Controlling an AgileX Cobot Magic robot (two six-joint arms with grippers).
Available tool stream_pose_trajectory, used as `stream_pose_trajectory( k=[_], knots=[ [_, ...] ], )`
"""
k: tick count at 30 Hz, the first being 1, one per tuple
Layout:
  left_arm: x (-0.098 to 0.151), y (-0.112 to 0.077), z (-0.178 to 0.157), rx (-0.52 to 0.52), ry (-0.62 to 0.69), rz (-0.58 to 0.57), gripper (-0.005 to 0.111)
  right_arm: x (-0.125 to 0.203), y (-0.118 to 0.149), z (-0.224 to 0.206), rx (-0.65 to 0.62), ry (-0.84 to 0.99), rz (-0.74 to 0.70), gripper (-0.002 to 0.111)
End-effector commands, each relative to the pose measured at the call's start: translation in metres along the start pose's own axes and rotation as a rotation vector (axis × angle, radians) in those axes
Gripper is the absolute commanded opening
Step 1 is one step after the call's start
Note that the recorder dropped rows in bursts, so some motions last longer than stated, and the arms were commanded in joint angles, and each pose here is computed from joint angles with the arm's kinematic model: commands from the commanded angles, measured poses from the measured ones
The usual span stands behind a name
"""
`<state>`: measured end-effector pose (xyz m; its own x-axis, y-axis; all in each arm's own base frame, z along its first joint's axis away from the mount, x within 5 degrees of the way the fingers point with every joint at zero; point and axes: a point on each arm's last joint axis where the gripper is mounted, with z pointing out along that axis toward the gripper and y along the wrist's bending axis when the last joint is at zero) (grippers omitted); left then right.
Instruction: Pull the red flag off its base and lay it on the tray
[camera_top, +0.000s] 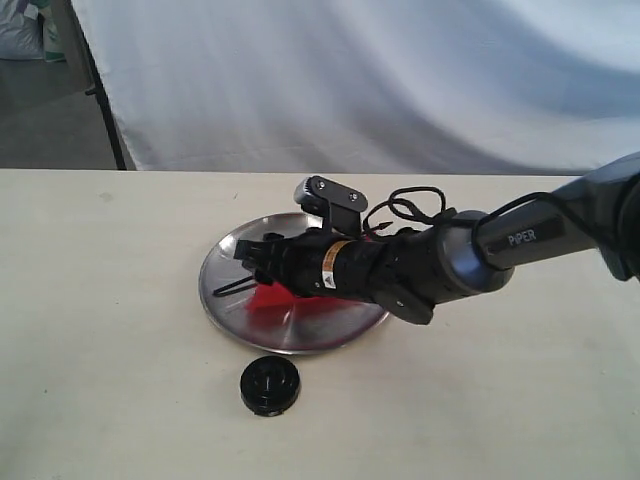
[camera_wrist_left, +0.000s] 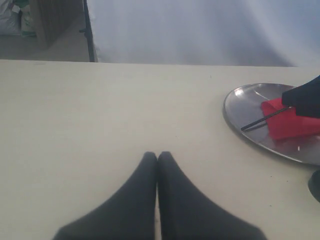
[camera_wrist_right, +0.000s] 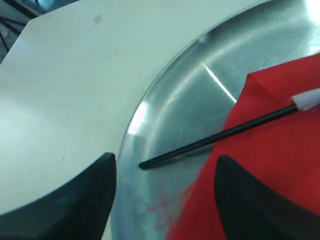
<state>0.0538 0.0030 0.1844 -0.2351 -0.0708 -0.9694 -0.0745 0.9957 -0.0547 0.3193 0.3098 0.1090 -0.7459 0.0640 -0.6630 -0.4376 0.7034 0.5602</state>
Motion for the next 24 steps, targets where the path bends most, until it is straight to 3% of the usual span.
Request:
stream_pose_trajectory(
  k=[1,7,9,12,15,18,24],
  knots=[
    [0.0,0.0,0.0,0.001,-0.005,-0.006,0.0,-0.003,0.015,-0.01,-0.085,0.077,-0.04,0.056],
    [0.0,0.0,0.0,0.001,-0.005,-0.006,0.0,-0.039,0.076,-0.065,-0.417,0.09,-0.151,0.052],
    [0.0,0.0,0.0,0.001,-0.005,-0.006,0.0,-0.05,0.097,-0.093,-0.528,0.085,-0.263,0.037],
    [0.0,0.0,0.0,0.001,-0.005,-0.006,0.0,-0.061,0.121,-0.136,-0.575,0.104,-0.472,0.002],
    [0.0,0.0,0.0,0.001,-0.005,-0.006,0.0,-0.068,0.133,-0.173,-0.545,0.132,-0.536,0.0],
    [0.0,0.0,0.0,0.001,-0.005,-0.006,0.0,-0.073,0.137,-0.206,-0.48,0.034,-0.551,-0.001],
    [0.0,0.0,0.0,0.001,-0.005,-0.006,0.0,-0.062,0.104,-0.254,-0.139,-0.188,-0.515,-0.001]
  ],
)
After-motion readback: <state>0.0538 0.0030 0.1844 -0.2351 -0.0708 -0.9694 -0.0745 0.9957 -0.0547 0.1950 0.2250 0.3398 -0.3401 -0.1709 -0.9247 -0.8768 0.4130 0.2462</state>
